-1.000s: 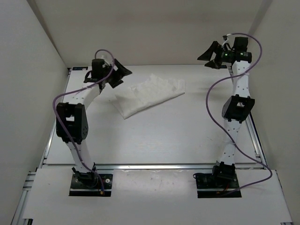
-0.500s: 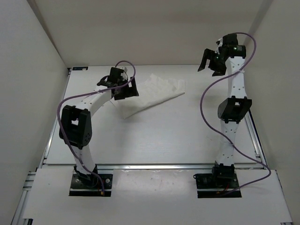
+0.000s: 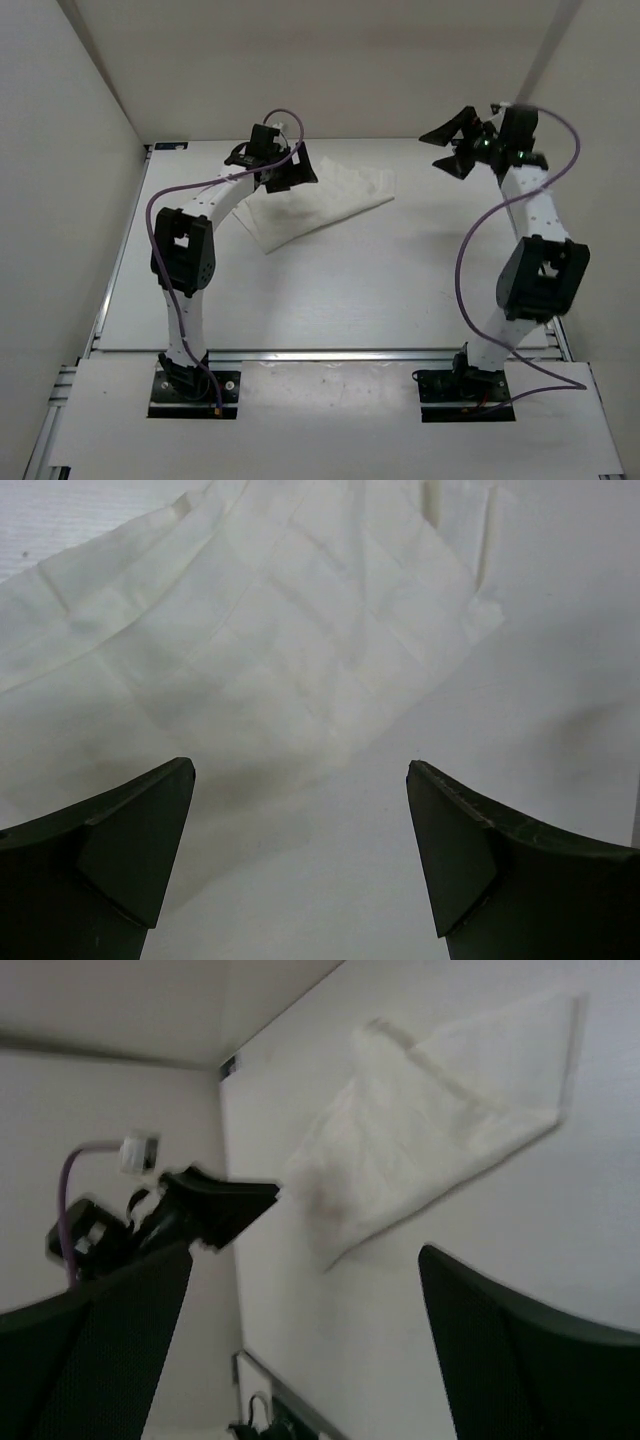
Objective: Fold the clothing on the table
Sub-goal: Fold the skirt
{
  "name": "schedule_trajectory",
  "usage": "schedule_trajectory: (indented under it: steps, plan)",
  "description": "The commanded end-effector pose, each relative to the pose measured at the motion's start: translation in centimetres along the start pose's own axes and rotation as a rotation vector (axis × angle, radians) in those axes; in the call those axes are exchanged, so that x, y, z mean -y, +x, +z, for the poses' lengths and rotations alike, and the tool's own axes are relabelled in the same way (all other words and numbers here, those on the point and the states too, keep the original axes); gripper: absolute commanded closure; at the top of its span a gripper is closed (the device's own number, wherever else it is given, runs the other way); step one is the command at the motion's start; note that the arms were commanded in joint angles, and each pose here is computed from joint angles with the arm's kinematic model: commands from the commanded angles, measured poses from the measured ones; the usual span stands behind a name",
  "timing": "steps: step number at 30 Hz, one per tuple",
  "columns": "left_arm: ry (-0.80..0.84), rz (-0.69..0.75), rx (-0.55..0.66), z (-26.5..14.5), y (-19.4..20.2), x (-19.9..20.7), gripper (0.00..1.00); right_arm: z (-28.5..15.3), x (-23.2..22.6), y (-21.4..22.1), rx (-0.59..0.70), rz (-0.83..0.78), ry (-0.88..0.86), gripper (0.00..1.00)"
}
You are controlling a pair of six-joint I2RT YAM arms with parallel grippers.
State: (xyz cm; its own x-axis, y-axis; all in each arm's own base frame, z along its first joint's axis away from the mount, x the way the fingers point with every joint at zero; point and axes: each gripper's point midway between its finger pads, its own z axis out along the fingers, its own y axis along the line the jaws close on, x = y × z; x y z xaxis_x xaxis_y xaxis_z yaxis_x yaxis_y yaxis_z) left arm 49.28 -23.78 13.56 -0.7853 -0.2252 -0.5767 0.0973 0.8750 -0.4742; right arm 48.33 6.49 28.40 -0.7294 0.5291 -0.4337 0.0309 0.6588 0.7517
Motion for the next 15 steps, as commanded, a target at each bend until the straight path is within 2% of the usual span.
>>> schedule_trajectory:
  steps: [1,2,3,4,5,6,8,11,15]
  plan:
    - [0.099,0.045,0.01,-0.9,-1.8,2.4,0.01,-4.0,-4.3,6.1,0.097,0.279,-0.59,0.01]
    - [0.101,0.034,0.009,-1.0,-1.6,2.3,0.01,-6.1,-3.8,5.9,0.202,0.277,-0.669,0.0]
    - [0.093,0.017,0.013,-1.4,-1.6,1.7,0.02,-6.3,-0.9,7.8,0.174,0.384,-0.627,0.0]
    - [0.087,0.009,0.024,-1.5,-1.7,1.4,0.01,-6.2,0.3,9.5,0.108,0.312,-0.57,0.01]
    - [0.07,0.011,0.024,-1.9,-1.5,0.9,0.01,-5.3,2.6,10.9,0.034,0.411,-0.451,0.01]
    - [0.051,0.017,0.035,-2.2,-1.9,0.5,0.02,-5.8,2.2,10.3,0.095,0.246,-0.415,0.01]
    - [-0.008,-0.018,0.023,-2.6,-1.6,-1.4,0.01,-5.0,3.8,10.7,0.134,0.237,-0.283,0.01]
    - [-0.011,-0.084,-0.002,-3.0,-0.5,-2.7,0.01,-3.5,3.8,12.4,0.077,0.262,-0.329,0.0]
    - [0.021,-0.032,-0.002,-2.9,0.1,-0.8,0.02,0.5,3.8,15.5,-0.042,0.234,-0.345,0.01]
